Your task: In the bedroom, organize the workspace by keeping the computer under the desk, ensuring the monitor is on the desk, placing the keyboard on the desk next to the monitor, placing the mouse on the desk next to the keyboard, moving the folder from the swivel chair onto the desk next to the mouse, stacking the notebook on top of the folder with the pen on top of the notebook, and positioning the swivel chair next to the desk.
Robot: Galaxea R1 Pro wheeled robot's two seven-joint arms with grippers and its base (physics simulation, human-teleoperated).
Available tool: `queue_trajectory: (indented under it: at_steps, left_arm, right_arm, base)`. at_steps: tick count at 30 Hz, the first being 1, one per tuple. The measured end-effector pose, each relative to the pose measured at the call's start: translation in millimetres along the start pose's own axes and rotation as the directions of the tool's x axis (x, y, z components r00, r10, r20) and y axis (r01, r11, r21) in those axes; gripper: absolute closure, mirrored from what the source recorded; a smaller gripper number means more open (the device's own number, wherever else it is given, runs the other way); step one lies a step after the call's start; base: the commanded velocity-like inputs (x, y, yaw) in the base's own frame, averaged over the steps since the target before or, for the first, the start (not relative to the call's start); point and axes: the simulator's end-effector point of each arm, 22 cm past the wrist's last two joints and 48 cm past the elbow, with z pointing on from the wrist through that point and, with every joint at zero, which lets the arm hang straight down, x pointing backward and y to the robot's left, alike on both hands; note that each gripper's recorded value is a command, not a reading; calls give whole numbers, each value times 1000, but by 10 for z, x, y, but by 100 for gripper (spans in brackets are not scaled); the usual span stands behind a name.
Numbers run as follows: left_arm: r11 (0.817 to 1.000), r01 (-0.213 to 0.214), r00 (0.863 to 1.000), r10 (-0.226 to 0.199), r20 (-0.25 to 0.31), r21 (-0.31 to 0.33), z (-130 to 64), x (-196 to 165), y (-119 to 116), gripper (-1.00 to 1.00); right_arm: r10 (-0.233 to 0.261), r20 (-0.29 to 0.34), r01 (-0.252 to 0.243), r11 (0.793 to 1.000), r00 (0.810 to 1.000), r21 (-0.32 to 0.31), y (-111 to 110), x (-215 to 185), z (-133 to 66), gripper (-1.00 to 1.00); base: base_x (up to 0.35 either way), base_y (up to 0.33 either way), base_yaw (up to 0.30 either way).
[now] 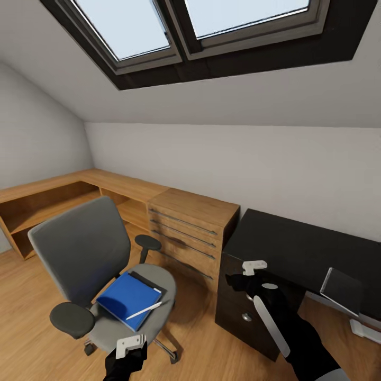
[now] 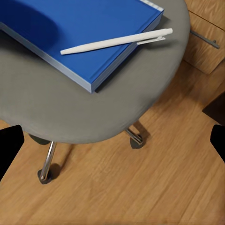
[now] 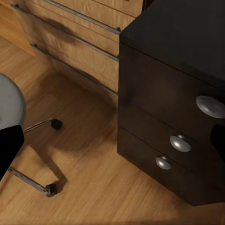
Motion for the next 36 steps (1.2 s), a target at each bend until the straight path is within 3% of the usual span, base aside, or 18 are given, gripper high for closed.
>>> queue_trajectory:
  at_steps: [10, 17, 18, 22, 25, 26, 28, 30, 36]
  left_arm:
    - [1000, 5, 1000, -5, -5, -9, 7, 9, 53, -100]
    - [999, 29, 999, -30, -20, -46, 27, 65, 226, -100]
    - [996, 46, 998, -49, -43, -79, 40, 168, 375, -100]
    - [986, 86, 994, -94, -48, -140, 50, 202, 640, -100]
    - [980, 110, 992, -119, -45, -164, 50, 201, 749, -100]
    - [971, 143, 987, -153, -40, -191, 48, 198, 872, -100]
    - [966, 158, 985, -169, -37, -206, 45, 197, 942, -100]
    - [947, 194, 977, -209, -35, -254, 31, 250, 1187, -100]
    - [919, 226, 965, -257, -57, -323, -13, 454, 1513, -100]
  right_arm:
    - [0, 1, 0, 1000, 1000, 0, 0, -4, -2, -100]
    - [-1, 0, 1, 1000, 1000, 0, 10, -3, -1, -100]
    - [1, 0, -1, 1000, 1000, -2, 35, -3, -1, -100]
    - [-1, -2, 1, 1000, 1000, -3, 55, 4, 2, -100]
    - [-2, -7, 2, 1000, 1000, -2, 54, 28, 11, -100]
    - [-19, -20, 19, 1000, 1000, -10, 114, 94, 28, -100]
    - [-50, -29, 49, 998, 998, -29, 236, 151, 32, -100]
    - [-104, -38, 102, 993, 994, -66, 458, 249, 28, -100]
    - [-113, -44, 109, 991, 993, -78, 507, 288, 36, -100]
  base:
    - [-4, 1, 1]
    - [0, 0, 164]
    - [0, 0, 266]
    - [0, 0, 273]
    - [0, 0, 276]
    - [0, 0, 275]
    - [0, 0, 272]
    - [0, 0, 266]
    - [0, 0, 263]
